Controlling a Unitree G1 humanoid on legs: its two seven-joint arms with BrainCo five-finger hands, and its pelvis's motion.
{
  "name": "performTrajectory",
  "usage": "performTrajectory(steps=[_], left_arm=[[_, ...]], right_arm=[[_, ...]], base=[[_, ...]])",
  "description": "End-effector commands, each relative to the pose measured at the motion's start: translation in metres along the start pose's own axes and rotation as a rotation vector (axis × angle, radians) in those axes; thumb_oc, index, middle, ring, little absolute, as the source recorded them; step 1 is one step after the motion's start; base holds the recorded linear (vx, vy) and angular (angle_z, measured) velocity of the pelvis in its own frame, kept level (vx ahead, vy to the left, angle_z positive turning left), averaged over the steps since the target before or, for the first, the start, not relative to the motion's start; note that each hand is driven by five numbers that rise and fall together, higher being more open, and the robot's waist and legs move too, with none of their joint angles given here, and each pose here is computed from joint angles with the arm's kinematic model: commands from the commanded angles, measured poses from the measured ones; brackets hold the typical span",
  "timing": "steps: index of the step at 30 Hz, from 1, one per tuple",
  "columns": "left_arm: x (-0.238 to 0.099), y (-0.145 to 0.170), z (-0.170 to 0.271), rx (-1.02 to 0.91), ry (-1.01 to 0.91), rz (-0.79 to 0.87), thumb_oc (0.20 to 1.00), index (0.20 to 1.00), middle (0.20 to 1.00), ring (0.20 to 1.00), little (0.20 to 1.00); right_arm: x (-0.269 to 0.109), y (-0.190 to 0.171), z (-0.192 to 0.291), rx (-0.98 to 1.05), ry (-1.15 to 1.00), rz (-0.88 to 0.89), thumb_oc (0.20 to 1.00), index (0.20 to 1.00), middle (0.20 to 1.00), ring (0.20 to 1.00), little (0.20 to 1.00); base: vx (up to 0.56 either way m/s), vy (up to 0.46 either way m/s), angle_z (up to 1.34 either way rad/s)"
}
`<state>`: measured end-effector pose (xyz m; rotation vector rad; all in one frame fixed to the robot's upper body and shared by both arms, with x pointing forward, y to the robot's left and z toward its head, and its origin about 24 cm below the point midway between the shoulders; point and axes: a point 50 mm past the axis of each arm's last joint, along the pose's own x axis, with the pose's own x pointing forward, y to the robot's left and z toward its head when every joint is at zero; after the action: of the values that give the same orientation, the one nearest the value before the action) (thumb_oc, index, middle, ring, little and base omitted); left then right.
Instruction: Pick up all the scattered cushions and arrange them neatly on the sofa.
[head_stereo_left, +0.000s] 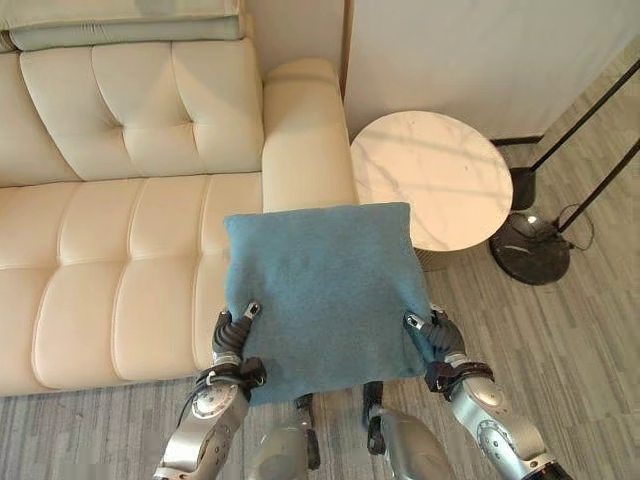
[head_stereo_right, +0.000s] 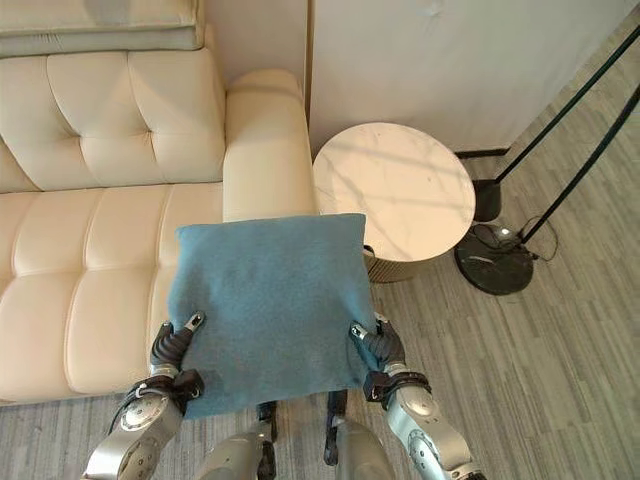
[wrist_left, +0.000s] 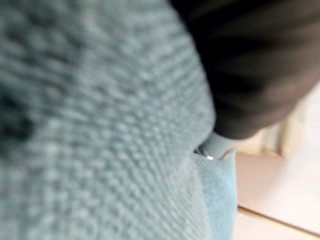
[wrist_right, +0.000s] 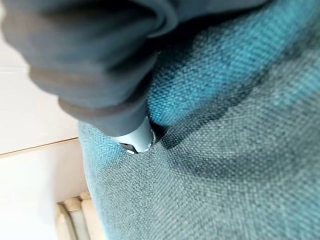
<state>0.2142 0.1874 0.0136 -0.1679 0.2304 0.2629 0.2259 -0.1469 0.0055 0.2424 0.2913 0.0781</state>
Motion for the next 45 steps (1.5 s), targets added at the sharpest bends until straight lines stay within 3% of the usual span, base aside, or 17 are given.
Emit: performTrajectory(steps=[1, 6, 14, 22, 29, 45], left_arm=[[-0.008, -0.027, 0.031, -0.067, -0.187, -0.146, 0.2, 0.2, 0.2, 0.2, 0.2], [-0.014, -0.011, 0.041, -0.068, -0.241, -0.085, 0.2, 0.2, 0.2, 0.2, 0.2], [-0.019, -0.012, 0.053, -0.095, -0.302, -0.091, 0.2, 0.2, 0.2, 0.2, 0.2], [-0.023, -0.006, 0.044, -0.12, -0.259, -0.074, 0.2, 0.2, 0.2, 0.2, 0.2], [-0.018, -0.01, 0.046, -0.156, -0.265, -0.077, 0.2, 0.2, 0.2, 0.2, 0.2], [-0.007, -0.014, 0.044, 0.005, -0.257, -0.112, 0.2, 0.2, 0.2, 0.2, 0.2]], right_arm=[[-0.002, 0.055, 0.038, 0.085, -0.232, 0.255, 0.2, 0.2, 0.2, 0.2, 0.2], [-0.012, 0.052, 0.054, 0.083, -0.302, 0.291, 0.2, 0.2, 0.2, 0.2, 0.2], [-0.011, 0.052, 0.062, 0.03, -0.325, 0.311, 0.2, 0.2, 0.2, 0.2, 0.2], [-0.013, 0.05, 0.061, 0.072, -0.32, 0.3, 0.2, 0.2, 0.2, 0.2, 0.2], [-0.011, 0.032, 0.061, 0.034, -0.326, 0.194, 0.2, 0.2, 0.2, 0.2, 0.2], [-0.005, 0.047, 0.05, 0.062, -0.293, 0.198, 0.2, 0.2, 0.2, 0.2, 0.2]], base=[[-0.09, -0.158, 0.08], [-0.23, -0.271, 0.19], [-0.23, -0.129, 0.61], [-0.04, 0.02, 0.81], [0.0, 0.188, 1.03], [0.15, 0.322, 0.34]])
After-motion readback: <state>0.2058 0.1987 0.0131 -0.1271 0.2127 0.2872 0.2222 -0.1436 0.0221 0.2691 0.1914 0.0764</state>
